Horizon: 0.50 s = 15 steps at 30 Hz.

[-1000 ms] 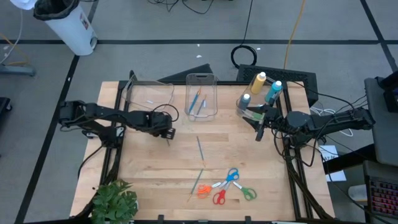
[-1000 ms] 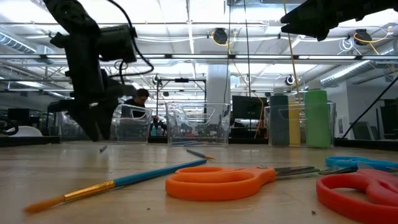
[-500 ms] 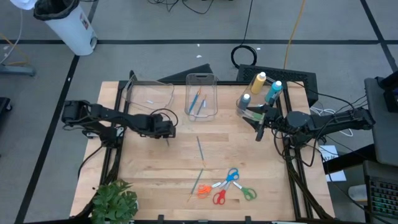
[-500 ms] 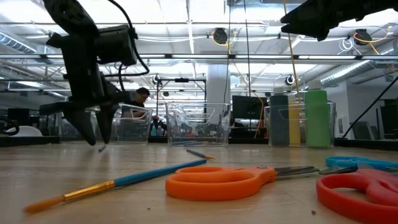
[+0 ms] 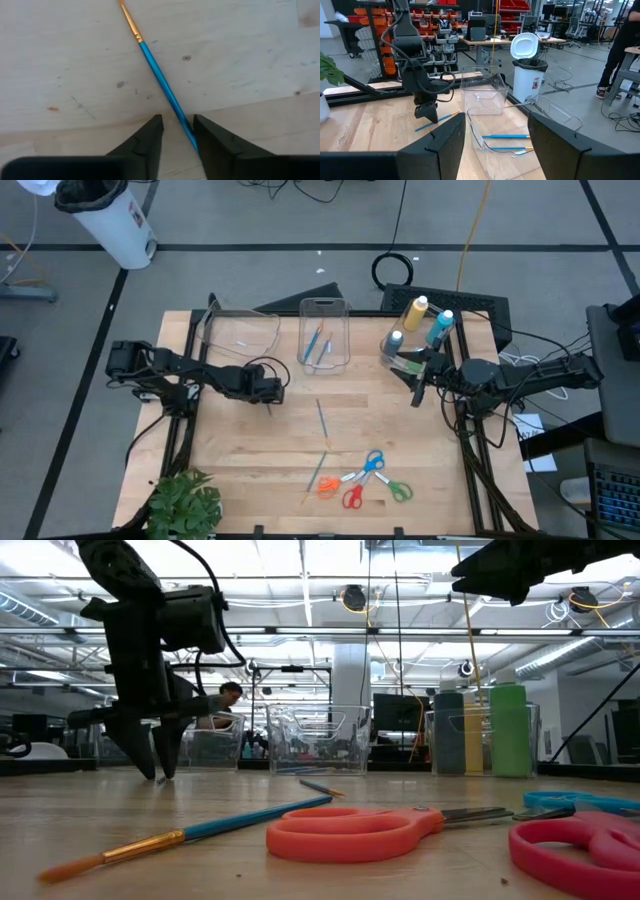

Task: Pick & Place Paint Supplies
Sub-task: Put the blue paint brush into the middle transparent bin

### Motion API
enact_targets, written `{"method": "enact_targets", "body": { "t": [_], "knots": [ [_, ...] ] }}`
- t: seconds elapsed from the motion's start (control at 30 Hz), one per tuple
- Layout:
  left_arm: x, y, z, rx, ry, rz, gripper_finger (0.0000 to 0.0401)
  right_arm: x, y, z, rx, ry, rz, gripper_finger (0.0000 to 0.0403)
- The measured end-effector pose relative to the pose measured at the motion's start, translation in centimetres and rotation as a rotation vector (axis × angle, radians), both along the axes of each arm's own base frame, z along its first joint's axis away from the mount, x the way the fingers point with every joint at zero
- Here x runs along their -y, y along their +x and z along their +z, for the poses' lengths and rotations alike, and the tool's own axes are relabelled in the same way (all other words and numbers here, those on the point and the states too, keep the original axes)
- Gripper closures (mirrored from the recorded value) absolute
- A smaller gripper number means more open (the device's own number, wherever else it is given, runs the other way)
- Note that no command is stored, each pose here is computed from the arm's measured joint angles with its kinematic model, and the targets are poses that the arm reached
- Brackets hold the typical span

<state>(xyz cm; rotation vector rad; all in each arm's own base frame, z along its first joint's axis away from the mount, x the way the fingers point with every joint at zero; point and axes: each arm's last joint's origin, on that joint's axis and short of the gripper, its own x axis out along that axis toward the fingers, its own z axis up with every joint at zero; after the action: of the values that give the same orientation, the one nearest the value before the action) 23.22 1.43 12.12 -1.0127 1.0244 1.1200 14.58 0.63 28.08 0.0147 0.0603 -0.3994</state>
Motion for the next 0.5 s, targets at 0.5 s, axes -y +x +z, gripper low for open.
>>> {"method": "enact_targets", "body": {
  "t": [0.5],
  "knots": [
    [1.5,0.2,-0.1,-0.014,0.060,-0.197,0.0395,0.0,0.0,0.0,0.000,0.000,0.000,0.0193]
  ]
}}
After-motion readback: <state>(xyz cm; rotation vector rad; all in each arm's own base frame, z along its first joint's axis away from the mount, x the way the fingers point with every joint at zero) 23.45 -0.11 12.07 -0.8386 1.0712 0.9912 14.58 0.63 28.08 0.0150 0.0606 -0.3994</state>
